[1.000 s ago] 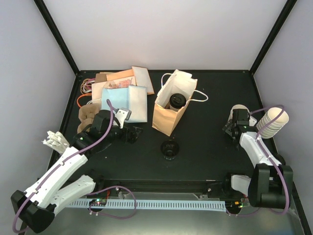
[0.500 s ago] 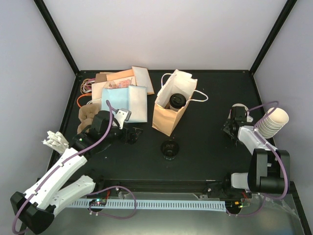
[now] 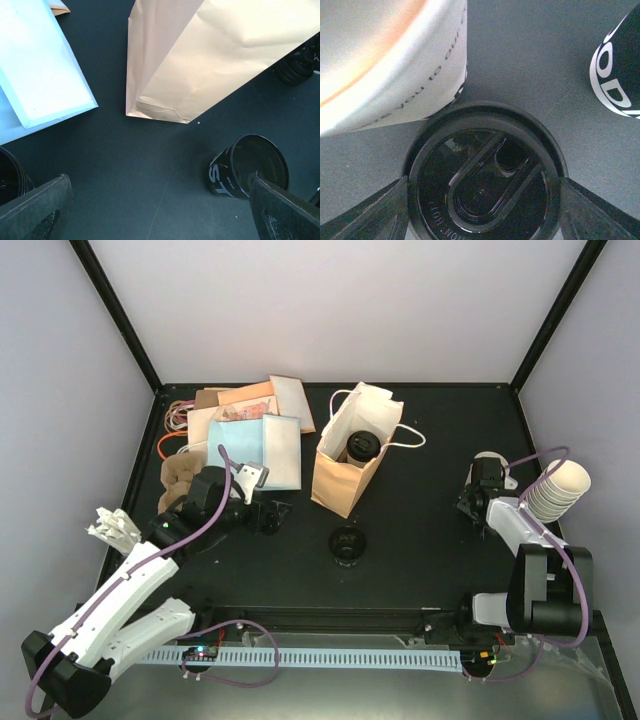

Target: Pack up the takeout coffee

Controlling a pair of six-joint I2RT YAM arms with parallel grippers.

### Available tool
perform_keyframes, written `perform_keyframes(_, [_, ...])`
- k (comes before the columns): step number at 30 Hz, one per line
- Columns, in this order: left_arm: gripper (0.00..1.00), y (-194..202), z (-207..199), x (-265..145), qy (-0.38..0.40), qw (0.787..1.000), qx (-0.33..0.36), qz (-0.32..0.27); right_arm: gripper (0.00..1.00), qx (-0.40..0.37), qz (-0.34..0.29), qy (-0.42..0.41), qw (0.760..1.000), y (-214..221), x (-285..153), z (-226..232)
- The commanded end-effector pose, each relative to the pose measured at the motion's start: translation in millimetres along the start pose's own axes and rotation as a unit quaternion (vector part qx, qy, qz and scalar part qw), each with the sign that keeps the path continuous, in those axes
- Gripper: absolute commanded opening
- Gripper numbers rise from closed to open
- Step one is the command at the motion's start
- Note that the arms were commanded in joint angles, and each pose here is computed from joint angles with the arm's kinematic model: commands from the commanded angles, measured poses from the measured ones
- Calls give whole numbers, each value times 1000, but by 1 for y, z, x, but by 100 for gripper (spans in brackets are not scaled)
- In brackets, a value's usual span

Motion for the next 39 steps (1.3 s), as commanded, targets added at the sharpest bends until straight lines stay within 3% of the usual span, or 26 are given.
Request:
perform_keyframes(1, [99,-4,0,-2,2,1000,7,-5,78,7,-13,-6,1000,-9,-12,0])
perform_keyframes(15, [99,-4,0,-4,1,1000,7,-10,80,-1,-7,-33,999,-8,-27,-1])
perform_keyframes(19, [99,-4,0,-3,3,1000,7,-9,78,-41,-54,-23,997,-4,-43,6])
perform_keyframes(24, [99,-4,0,-3,4,1000,7,-8,78,-43,-46,-31,998,12,-45,5])
perform_keyframes(29, [99,-4,-1,-3,6,1000,6,-8,79,-40,-76,-1,996,23,-52,-1])
perform_keyframes(33, [99,-3,-1,-3,10,1000,5,-7,73,-36,-28,-66,997,22,-52,6])
perform_keyframes(36, [99,-3,-1,-3,11,1000,6,-8,73,-75,-85,-26,993,26,-71,17])
perform_keyframes(39, [99,-4,-2,-3,13,1000,6,-8,73,-44,-28,-56,997,29,-56,14])
Point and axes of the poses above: each gripper's point midway between its finger pads, its own x axis out along the fingers, its own z axis along the line the jaws close on, y = z × x, the point moved 10 cm from there along -x, back along the fingers, and after that the axes turned 8 degrees about x, right-handed, at the moved point
